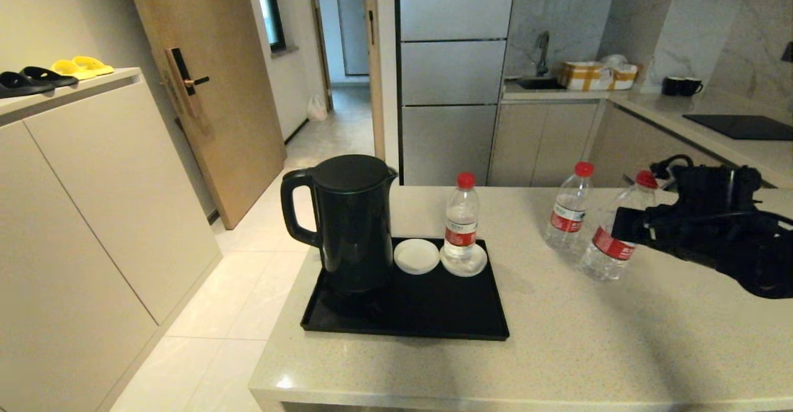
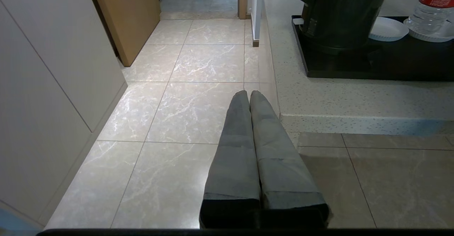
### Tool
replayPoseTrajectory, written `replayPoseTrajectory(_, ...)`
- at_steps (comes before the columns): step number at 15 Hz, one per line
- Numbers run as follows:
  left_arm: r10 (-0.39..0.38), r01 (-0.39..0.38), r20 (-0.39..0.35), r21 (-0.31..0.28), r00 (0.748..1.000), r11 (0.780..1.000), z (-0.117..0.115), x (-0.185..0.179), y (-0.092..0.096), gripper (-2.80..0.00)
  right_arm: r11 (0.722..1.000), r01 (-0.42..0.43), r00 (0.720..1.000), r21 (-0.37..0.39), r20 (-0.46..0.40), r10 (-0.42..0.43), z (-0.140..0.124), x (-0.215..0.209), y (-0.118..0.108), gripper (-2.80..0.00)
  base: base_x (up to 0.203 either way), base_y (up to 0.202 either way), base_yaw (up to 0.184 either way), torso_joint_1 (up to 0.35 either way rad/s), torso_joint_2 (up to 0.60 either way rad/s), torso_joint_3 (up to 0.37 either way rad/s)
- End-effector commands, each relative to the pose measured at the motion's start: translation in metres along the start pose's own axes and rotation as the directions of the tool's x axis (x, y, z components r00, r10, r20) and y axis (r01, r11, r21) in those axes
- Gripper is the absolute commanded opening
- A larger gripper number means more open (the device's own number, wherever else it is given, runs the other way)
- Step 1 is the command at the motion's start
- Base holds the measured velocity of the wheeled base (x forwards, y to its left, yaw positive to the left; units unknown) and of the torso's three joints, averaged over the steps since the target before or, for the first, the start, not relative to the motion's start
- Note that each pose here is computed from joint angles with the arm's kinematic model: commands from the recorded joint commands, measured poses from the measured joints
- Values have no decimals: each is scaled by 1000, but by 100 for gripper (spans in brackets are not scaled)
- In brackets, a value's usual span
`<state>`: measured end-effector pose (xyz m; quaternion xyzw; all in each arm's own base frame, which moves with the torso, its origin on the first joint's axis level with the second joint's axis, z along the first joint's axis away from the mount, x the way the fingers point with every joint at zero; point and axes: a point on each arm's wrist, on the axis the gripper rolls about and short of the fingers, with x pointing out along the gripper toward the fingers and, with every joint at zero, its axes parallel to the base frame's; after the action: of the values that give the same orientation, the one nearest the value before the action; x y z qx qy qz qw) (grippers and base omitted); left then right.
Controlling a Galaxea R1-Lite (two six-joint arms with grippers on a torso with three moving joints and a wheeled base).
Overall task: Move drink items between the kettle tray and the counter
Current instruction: Return the bottled water to its original position
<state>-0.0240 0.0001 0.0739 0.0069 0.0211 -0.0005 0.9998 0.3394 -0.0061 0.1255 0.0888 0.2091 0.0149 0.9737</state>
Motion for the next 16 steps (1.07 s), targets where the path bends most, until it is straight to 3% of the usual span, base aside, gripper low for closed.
replayPoseTrajectory(1,1,-1,-1,0,1000,1000,0,0,0,-280,975,-220,975,-32,13,220,26,-67,67,-280,0,0,0,0,0,0)
replayPoseTrajectory(2,1,-1,-1,0,1000,1000,0,0,0,-280,954,-295,955,-51,-11,295,23,-78,95,-280,0,0,0,0,0,0)
replayPoseTrajectory(4,1,-1,-2,0,1000,1000,0,0,0,-280,940,-332,943,-75,-42,329,19,-72,136,-280,0,0,0,0,0,0)
replayPoseTrajectory(8,1,-1,-2,0,1000,1000,0,0,0,-280,906,-379,921,-188,-172,350,-42,-23,212,-280,0,0,0,0,0,0)
replayPoseTrajectory(11,1,-1,-1,0,1000,1000,0,0,0,-280,894,-360,929,-267,-195,315,-85,1,235,-280,0,0,0,0,0,0)
replayPoseTrajectory(13,1,-1,-1,0,1000,1000,0,0,0,-280,893,-353,932,-280,-195,307,-99,12,239,-280,0,0,0,0,0,0)
replayPoseTrajectory(16,1,-1,-1,0,1000,1000,0,0,0,-280,887,-379,925,-264,-126,357,-109,16,252,-280,0,0,0,0,0,0)
